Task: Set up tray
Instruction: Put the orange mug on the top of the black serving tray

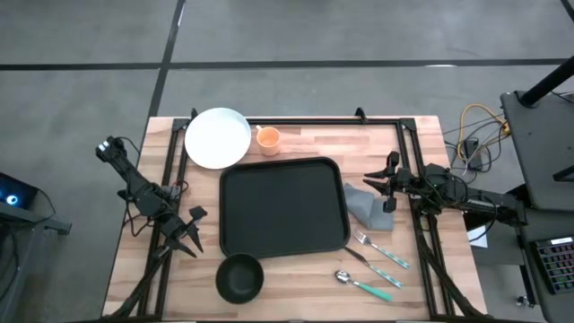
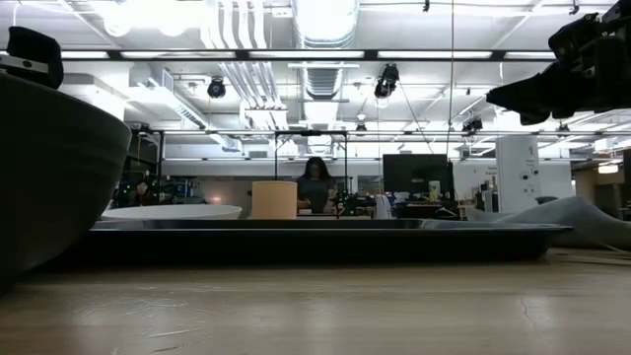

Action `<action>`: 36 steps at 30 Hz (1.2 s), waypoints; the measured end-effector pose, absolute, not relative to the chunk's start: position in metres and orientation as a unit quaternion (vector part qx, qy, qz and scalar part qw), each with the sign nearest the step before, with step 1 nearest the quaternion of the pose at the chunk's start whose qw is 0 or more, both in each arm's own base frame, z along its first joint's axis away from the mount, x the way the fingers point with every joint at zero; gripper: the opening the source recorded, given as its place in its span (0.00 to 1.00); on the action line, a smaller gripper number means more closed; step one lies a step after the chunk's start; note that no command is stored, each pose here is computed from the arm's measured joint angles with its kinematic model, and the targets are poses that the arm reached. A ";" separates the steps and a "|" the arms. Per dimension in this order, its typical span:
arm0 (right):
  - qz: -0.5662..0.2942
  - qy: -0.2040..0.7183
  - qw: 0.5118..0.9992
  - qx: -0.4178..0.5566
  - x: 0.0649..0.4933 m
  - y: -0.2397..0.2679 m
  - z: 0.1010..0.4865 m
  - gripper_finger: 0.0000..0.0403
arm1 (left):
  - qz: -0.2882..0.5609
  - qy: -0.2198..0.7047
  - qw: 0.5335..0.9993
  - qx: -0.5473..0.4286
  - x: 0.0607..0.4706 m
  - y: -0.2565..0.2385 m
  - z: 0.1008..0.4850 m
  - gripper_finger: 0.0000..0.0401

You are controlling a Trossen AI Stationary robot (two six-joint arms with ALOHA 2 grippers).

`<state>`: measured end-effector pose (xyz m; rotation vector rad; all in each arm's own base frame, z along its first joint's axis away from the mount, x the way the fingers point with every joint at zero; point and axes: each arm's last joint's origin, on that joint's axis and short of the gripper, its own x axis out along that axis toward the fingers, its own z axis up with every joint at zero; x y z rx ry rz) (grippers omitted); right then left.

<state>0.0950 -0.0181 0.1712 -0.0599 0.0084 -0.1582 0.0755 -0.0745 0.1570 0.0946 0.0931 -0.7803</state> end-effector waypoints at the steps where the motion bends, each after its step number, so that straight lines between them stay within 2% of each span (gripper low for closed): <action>1: -0.079 0.004 0.996 -0.031 0.095 -0.018 0.171 0.17 | -0.380 0.045 0.923 0.047 0.075 -0.075 0.157 0.21; 6: -0.079 0.004 0.996 -0.031 0.095 -0.018 0.171 0.17 | -0.381 0.007 0.917 0.119 0.076 -0.075 0.159 0.21; 13: -0.079 0.004 0.996 -0.030 0.095 -0.018 0.171 0.17 | -0.329 -0.168 0.900 0.230 0.076 -0.074 0.183 0.21; 20: -0.079 0.004 0.996 -0.031 0.095 -0.018 0.171 0.17 | -0.269 -0.276 0.866 0.319 0.074 -0.071 0.198 0.21; 27: -0.079 0.004 0.996 -0.031 0.095 -0.018 0.171 0.17 | -0.192 -0.375 0.864 0.274 0.067 -0.063 0.222 0.21; 30: -0.079 0.005 0.996 -0.030 0.095 -0.018 0.171 0.17 | -0.123 -0.376 0.882 0.257 0.066 -0.057 0.230 0.21; 36: -0.079 0.005 0.996 -0.031 0.095 -0.018 0.171 0.17 | 0.054 -0.272 0.941 0.191 0.067 -0.042 0.247 0.21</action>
